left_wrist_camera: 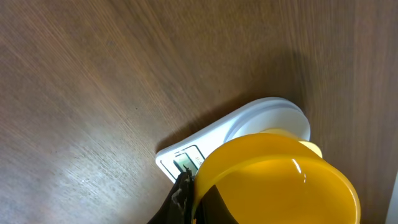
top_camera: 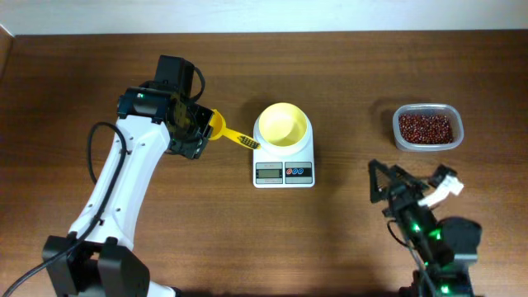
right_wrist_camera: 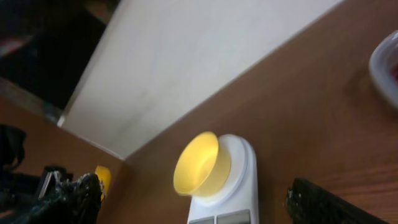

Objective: Scoop item into bowl and weigh 50g on scale
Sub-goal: 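Move the right gripper to the scoop held by the left gripper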

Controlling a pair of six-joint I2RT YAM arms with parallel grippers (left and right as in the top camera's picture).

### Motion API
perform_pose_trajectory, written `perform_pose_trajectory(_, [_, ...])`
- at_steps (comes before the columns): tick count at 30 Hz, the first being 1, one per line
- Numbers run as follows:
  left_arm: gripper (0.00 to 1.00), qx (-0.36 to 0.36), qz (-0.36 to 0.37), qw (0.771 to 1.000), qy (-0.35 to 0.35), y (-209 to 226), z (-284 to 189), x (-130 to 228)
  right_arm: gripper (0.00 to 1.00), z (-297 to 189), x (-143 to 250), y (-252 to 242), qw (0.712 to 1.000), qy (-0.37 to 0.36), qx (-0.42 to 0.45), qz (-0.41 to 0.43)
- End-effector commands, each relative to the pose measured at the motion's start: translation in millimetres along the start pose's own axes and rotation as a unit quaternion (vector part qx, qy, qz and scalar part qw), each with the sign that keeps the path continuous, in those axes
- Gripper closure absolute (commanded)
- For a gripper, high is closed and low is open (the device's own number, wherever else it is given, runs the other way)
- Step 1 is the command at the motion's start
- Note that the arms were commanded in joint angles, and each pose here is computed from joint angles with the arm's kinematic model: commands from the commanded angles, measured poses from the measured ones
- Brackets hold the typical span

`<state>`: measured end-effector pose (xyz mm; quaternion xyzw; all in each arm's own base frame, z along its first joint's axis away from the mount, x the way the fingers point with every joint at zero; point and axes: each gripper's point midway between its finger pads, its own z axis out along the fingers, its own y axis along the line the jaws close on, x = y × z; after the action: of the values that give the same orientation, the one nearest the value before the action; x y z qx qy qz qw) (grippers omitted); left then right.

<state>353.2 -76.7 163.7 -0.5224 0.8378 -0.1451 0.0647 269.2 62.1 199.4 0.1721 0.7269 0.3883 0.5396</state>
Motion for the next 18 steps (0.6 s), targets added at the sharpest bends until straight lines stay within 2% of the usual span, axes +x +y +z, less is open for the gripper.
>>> perform_pose_trajectory(1, [1.00, -0.002, -0.037, 0.999, 0.001, 1.5, 0.4, 0.4, 0.02, 10.3, 4.8, 21.6, 0.998, 0.057, -0.036, 0.006])
perform_pose_trajectory(3, [1.00, -0.008, -0.089, 0.996, 0.002, 4.1, 0.4, 1.5, 0.01, 16.7, 13.5, 29.3, 0.992, 0.101, -0.054, 0.050])
perform_pose_trajectory(5, [1.00, -0.012, -0.112, 0.994, 0.004, 4.9, 0.7, 5.6, 0.01, 17.7, 21.6, 41.5, 0.985, 0.134, -0.093, 0.058])
perform_pose_trajectory(9, [1.00, -0.013, -0.089, 0.996, 0.011, 1.2, 2.6, 23.2, 0.01, 23.2, 19.2, 45.1, 0.981, 0.139, -0.104, 0.090])
perform_pose_trajectory(11, [1.00, -0.015, -0.076, 0.997, 0.014, -0.2, 3.6, 32.7, 0.09, 27.6, 17.8, 56.0, 0.980, 0.135, -0.129, 0.074])
perform_pose_trajectory(13, [1.00, -0.015, -0.069, 0.997, 0.016, -0.9, 3.9, 37.6, 0.12, 31.8, 25.4, 68.0, 0.976, 0.146, -0.152, 0.061])
perform_pose_trajectory(17, [1.00, -0.017, -0.049, 0.998, 0.022, -2.1, 5.2, 51.7, 0.18, 49.4, 63.6, 85.2, 0.964, 0.190, -0.177, 0.057])
perform_pose_trajectory(18, [1.00, -0.017, -0.029, 0.999, 0.022, -2.5, 5.5, 55.4, 0.24, 52.6, 69.9, 92.7, 0.960, 0.196, -0.194, 0.051])
